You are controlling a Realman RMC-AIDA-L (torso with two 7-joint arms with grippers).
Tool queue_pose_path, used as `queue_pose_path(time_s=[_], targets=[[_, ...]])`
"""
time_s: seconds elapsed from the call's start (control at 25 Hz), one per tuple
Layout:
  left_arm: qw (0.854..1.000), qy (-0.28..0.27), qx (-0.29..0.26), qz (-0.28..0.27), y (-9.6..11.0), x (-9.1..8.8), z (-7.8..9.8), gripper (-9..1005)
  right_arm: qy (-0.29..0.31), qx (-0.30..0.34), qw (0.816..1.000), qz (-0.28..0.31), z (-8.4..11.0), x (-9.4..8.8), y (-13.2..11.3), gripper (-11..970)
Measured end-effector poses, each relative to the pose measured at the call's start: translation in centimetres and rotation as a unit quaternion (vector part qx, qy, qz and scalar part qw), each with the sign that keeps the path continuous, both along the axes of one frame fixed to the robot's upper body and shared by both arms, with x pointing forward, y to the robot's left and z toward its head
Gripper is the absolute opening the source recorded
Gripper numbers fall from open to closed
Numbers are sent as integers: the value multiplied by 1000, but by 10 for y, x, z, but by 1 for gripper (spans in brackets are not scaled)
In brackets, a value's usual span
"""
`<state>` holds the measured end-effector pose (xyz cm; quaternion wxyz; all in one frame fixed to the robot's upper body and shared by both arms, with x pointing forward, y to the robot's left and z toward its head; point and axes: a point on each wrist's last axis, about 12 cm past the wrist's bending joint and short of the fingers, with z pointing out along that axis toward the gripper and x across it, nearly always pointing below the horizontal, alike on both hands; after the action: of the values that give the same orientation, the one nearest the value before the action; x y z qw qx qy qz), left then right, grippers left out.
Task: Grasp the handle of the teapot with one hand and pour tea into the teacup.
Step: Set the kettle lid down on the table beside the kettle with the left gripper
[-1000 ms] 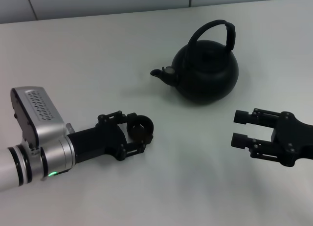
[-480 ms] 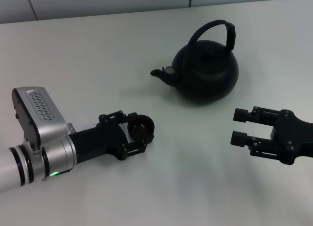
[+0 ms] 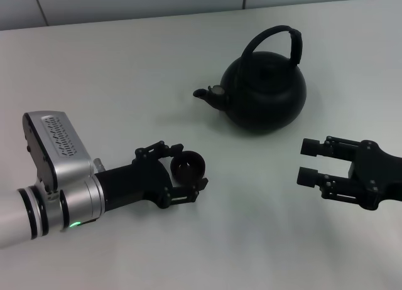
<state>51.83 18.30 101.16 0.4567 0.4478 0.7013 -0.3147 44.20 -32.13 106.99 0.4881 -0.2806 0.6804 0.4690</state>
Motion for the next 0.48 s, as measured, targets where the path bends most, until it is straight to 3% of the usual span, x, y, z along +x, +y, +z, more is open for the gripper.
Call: queue_pose_path(time_s=[0.32, 0.48], targets=[[1000, -6, -3, -3, -2, 1, 3, 869, -2, -3, 1000, -1, 1, 1, -1, 668], [1000, -4, -7, -5, -3, 1, 4, 869, -3, -3, 1000, 0, 1, 3, 0, 668]])
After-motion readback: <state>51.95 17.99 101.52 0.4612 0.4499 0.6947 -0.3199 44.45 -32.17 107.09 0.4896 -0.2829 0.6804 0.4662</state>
